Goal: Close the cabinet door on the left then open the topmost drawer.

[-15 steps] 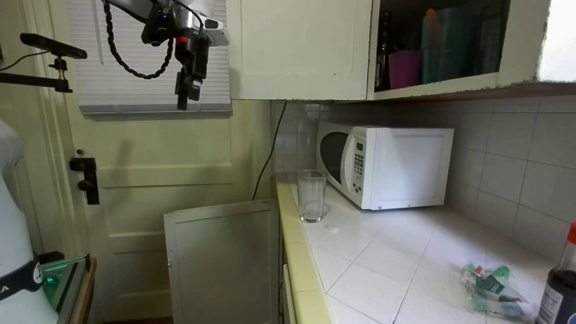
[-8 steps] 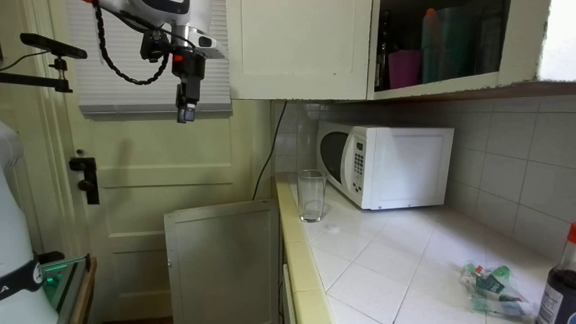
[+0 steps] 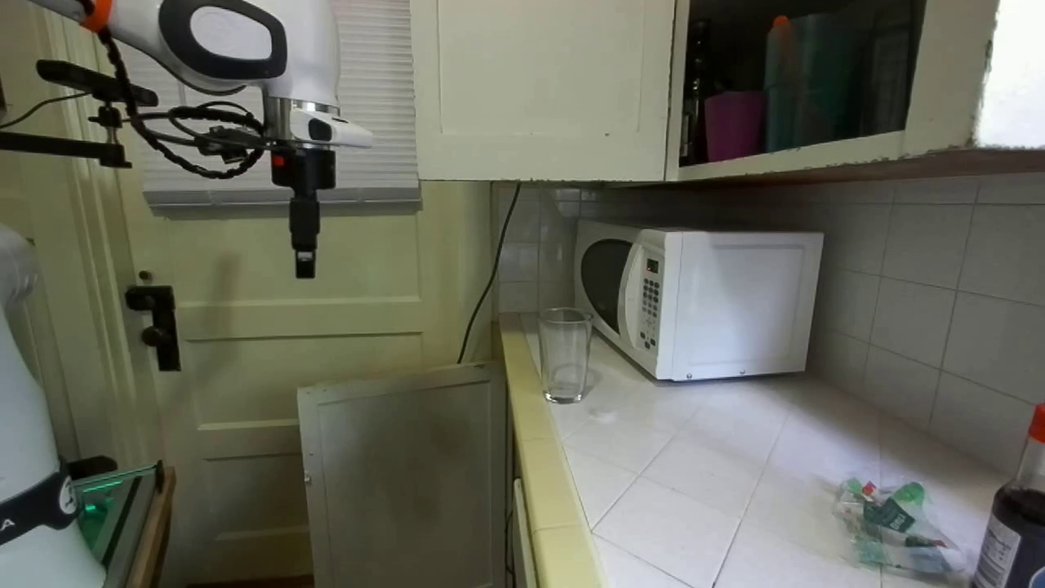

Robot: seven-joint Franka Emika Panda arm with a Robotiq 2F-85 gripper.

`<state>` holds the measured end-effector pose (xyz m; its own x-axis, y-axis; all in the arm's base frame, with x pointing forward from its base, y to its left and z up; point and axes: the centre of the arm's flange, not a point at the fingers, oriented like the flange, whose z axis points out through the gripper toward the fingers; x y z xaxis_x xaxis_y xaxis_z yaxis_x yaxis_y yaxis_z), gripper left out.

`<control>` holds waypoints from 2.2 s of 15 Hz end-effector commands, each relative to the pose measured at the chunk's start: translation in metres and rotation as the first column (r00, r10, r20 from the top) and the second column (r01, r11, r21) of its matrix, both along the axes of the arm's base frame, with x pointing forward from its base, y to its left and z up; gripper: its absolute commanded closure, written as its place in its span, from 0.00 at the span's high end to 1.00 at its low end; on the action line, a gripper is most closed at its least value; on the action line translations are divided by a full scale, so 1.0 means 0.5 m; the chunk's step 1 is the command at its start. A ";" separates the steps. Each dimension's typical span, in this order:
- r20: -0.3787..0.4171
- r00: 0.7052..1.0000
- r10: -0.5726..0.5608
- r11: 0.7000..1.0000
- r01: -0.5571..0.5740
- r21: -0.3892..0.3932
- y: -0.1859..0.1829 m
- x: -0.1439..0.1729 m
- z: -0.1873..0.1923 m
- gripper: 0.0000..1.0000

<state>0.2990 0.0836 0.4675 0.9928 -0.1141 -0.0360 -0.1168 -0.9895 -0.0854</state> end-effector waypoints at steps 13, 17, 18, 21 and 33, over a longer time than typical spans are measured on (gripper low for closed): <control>0.054 0.974 0.222 0.898 -0.183 -0.400 0.374 -0.039 -0.079 1.00; 0.035 0.986 0.165 0.911 -0.139 -0.388 0.387 -0.019 -0.084 1.00; 0.018 0.998 0.063 0.933 -0.053 -0.357 0.421 -0.004 -0.096 1.00; 0.008 0.997 -0.075 0.941 0.074 -0.330 0.497 0.016 -0.132 1.00; -0.044 0.971 -0.237 0.966 0.231 -0.113 0.721 0.212 -0.281 1.00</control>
